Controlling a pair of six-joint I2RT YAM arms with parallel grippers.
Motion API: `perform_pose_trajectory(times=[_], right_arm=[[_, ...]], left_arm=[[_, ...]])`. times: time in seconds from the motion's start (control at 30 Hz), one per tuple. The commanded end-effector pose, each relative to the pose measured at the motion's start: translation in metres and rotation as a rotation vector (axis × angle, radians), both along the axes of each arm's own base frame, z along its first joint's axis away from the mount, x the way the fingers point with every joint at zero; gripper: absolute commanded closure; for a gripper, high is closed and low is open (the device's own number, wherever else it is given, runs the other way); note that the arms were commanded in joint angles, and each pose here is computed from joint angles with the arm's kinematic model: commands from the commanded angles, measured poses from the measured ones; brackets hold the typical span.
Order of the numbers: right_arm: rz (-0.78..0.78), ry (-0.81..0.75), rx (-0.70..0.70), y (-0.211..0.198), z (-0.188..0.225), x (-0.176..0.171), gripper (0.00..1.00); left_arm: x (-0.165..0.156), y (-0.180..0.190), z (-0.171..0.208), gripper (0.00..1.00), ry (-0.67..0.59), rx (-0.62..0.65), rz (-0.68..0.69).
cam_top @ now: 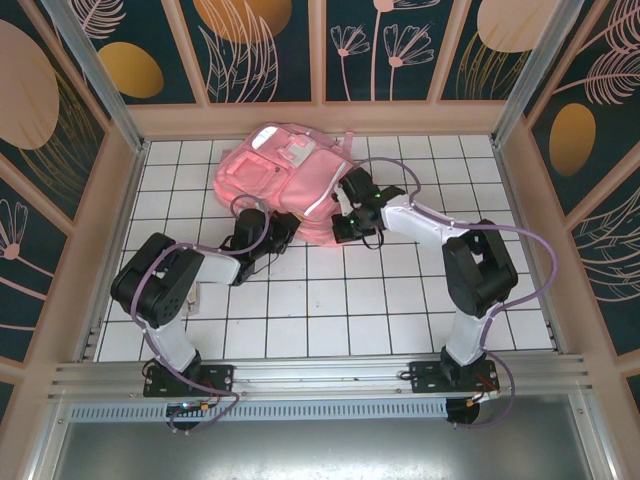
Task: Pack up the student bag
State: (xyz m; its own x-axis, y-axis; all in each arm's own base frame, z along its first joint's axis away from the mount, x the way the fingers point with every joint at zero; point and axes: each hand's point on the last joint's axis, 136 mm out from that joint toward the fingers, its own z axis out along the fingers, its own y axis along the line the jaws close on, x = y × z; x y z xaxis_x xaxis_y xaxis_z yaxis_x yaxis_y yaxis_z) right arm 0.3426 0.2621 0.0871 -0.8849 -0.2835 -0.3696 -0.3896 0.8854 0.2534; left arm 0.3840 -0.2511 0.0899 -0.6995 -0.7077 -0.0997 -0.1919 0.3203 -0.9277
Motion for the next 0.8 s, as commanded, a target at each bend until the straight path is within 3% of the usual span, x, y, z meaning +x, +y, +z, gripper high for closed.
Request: perform_pose_trajectory(times=[0.0, 0.2, 0.27, 0.53, 0.67, 0.7, 0.77], right_arm=[[-0.154, -0.025, -0.370, -0.098, -0.007, 0.020, 1.00], [-0.260, -0.088, -0.493, -0.133, -0.008, 0.044, 1.00], [-0.241, -0.058, -0.477, -0.128, -0.015, 0.041, 1.00], [-0.047, 0.092, -0.112, -0.047, -0.022, -0.010, 1.00], [0.101, 0.139, 0.025, 0.010, -0.018, -0.038, 1.00], [0.140, 0.149, 0.057, 0.027, -0.017, -0.044, 1.00], [0.202, 0.160, 0.113, 0.059, -0.015, -0.053, 1.00]], left_arm=[[-0.003, 0.016, -0.006, 1.00, 0.002, 0.087, 0.005], [-0.011, 0.015, 0.008, 1.00, -0.051, 0.161, -0.068], [-0.009, 0.017, 0.010, 1.00, -0.070, 0.203, -0.099], [0.057, 0.055, 0.006, 1.00, -0.119, 0.315, -0.093], [0.100, 0.047, 0.021, 0.99, -0.174, 0.330, -0.105], [0.110, 0.043, 0.025, 0.92, -0.185, 0.323, -0.107], [0.126, 0.036, 0.032, 0.68, -0.195, 0.302, -0.112]])
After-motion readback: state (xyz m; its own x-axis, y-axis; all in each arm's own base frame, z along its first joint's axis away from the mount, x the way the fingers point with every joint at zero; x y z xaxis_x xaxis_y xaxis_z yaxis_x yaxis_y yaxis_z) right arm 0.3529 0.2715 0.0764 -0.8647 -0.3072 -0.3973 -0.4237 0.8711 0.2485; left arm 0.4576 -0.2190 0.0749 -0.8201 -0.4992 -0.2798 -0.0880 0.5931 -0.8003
